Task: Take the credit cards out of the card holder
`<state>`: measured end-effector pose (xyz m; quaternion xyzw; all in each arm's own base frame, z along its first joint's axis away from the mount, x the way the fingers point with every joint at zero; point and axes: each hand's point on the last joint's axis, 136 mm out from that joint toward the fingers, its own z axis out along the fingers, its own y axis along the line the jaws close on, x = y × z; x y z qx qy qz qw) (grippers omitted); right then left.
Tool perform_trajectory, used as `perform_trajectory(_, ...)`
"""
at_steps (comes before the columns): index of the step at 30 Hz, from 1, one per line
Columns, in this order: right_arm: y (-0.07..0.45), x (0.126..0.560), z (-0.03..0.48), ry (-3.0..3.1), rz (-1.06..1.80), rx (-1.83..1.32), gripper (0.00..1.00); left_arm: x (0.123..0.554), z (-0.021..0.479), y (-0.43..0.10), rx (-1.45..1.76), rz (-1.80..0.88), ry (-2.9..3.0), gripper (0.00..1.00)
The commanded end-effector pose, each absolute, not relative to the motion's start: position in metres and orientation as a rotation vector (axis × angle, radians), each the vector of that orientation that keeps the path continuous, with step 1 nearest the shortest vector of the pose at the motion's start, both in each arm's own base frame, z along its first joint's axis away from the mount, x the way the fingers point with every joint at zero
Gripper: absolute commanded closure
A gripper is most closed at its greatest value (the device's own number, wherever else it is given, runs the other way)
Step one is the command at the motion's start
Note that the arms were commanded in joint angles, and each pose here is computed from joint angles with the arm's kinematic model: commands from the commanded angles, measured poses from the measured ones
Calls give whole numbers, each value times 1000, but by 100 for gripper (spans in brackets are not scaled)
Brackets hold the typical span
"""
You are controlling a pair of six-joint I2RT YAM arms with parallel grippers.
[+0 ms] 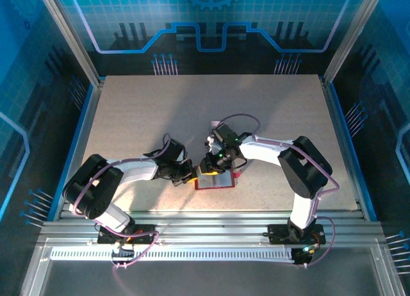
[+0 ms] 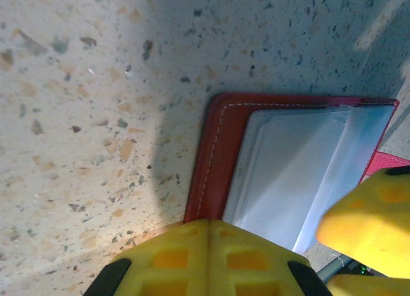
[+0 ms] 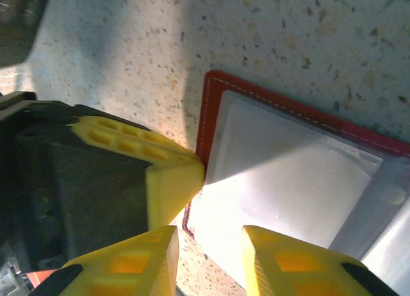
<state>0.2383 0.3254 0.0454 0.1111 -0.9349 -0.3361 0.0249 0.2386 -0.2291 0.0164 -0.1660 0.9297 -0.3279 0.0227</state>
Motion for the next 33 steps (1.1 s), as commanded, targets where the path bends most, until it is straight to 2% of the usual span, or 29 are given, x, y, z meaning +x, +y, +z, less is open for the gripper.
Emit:
perform_trajectory(1, 329, 225, 37, -2842, -1016, 337, 66, 228, 9, -225, -535, -992, 2916, 99)
perform_trajectory(12, 319, 224, 30, -2868, -911, 321, 54, 227, 10, -225, -527, -988, 2916, 99)
perform_trajectory(25, 303, 228, 34, -2910, -868, 295, 53, 226, 10, -224, -526, -982, 2923, 99)
perform_trajectory(33, 301, 230, 33, -2867, -996, 214, 53, 229, 12, -226, -521, -984, 2927, 99)
